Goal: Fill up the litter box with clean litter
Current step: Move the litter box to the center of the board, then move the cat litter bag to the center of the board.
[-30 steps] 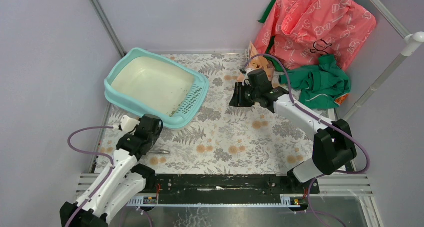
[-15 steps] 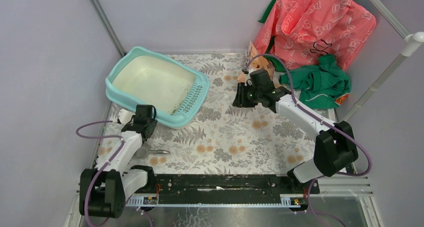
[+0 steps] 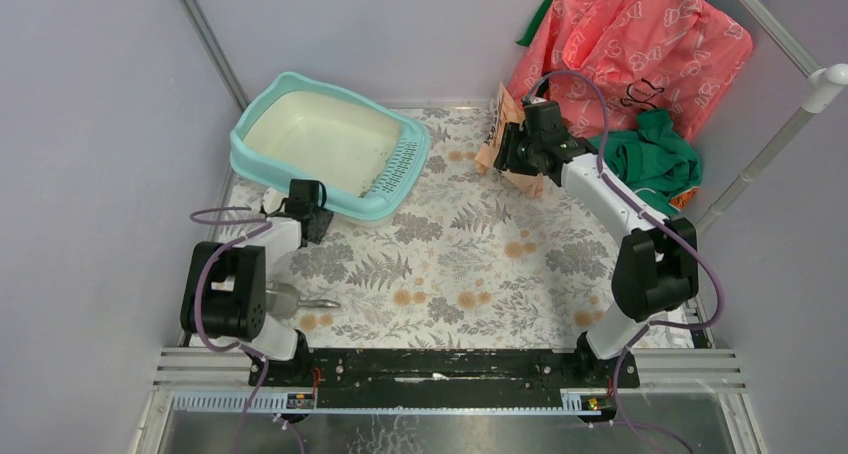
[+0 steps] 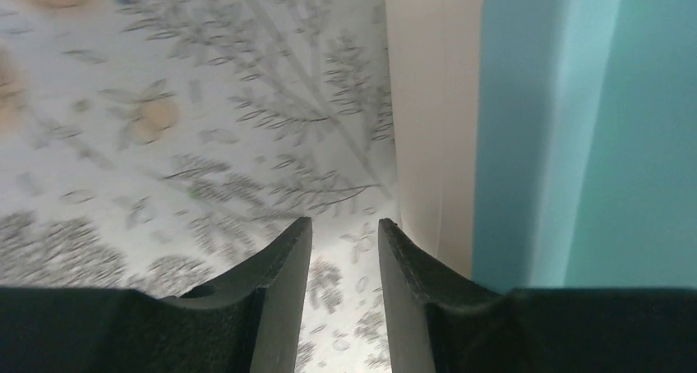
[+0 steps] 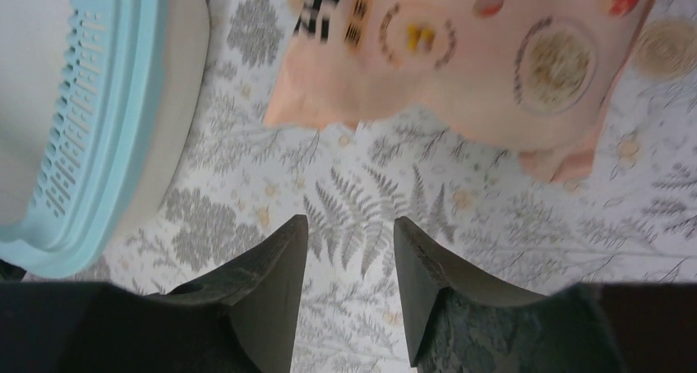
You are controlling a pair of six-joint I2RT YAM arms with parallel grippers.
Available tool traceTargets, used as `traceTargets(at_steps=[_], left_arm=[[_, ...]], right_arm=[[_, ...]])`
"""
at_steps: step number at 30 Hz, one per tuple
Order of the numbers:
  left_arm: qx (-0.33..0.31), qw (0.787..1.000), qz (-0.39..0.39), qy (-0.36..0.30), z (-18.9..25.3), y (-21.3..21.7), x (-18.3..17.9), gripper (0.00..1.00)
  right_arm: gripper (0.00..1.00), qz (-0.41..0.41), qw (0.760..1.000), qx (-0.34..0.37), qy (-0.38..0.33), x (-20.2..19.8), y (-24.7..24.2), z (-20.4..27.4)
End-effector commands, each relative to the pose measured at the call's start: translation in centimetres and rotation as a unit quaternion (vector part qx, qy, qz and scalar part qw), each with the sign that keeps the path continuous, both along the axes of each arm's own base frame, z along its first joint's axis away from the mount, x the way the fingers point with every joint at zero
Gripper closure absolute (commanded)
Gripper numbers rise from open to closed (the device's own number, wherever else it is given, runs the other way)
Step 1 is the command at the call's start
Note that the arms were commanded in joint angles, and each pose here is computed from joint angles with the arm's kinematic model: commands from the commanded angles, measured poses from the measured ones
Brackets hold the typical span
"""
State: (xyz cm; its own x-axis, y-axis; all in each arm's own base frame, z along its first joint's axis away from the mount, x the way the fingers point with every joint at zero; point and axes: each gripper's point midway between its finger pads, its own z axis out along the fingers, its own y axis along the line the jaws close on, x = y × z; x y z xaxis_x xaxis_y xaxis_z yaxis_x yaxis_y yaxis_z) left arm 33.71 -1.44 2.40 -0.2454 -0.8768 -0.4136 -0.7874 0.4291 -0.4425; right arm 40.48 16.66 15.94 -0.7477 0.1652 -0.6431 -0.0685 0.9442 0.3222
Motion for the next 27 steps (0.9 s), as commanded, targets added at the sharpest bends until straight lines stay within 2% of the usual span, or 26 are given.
traceTargets(at_steps=[1, 8, 11, 13, 15, 17, 25, 26, 27], left_arm=[[-0.031, 0.994, -0.04, -0.094, 3.0, -2.0, 6.9, 0.57], [-0.04, 0.987, -0.109, -0.112, 2.9, -4.1, 11.6, 0.54], [-0.046, 0.98, -0.154, -0.116, 3.5, -5.2, 11.3, 0.46], [-0.054, 0.972, -0.192, -0.128, 4.4, -6.4, 10.2, 0.33], [-0.056, 0.965, -0.216, -0.137, 5.0, -7.3, 8.6, 0.24], [-0.052, 0.963, -0.225, -0.136, 5.3, -7.4, 7.0, 0.21], [-0.035, 0.967, -0.227, -0.112, 4.0, -6.3, 2.6, 0.2], [-0.035, 0.967, -0.227, -0.11, 3.9, -6.3, 2.3, 0.2], [-0.035, 0.967, -0.227, -0.111, 4.0, -6.2, 2.2, 0.2]], right_arm=[[0.46, -0.017, 0.999, -0.025, -0.022, 3.3, -1.0, 1.9], [0.23, -0.014, 0.999, -0.036, -0.027, 6.6, -0.3, 3.2], [0.12, -0.009, 0.999, -0.039, -0.027, 7.5, 0.1, 3.4], [0.09, -0.011, 0.998, -0.049, -0.027, 8.1, 0.1, 3.2], [0.08, -0.011, 0.998, -0.059, -0.02, 8.8, 0.3, 2.4], [0.08, -0.012, 0.997, -0.067, -0.02, 9.5, 0.5, 2.1], [0.17, -0.022, 0.995, -0.1, -0.018, 12.4, 2.3, 0.3], [0.2, -0.024, 0.994, -0.108, -0.014, 12.5, 2.4, 0.0], [0.27, -0.026, 0.993, -0.114, -0.012, 12.7, 2.4, -0.2]])
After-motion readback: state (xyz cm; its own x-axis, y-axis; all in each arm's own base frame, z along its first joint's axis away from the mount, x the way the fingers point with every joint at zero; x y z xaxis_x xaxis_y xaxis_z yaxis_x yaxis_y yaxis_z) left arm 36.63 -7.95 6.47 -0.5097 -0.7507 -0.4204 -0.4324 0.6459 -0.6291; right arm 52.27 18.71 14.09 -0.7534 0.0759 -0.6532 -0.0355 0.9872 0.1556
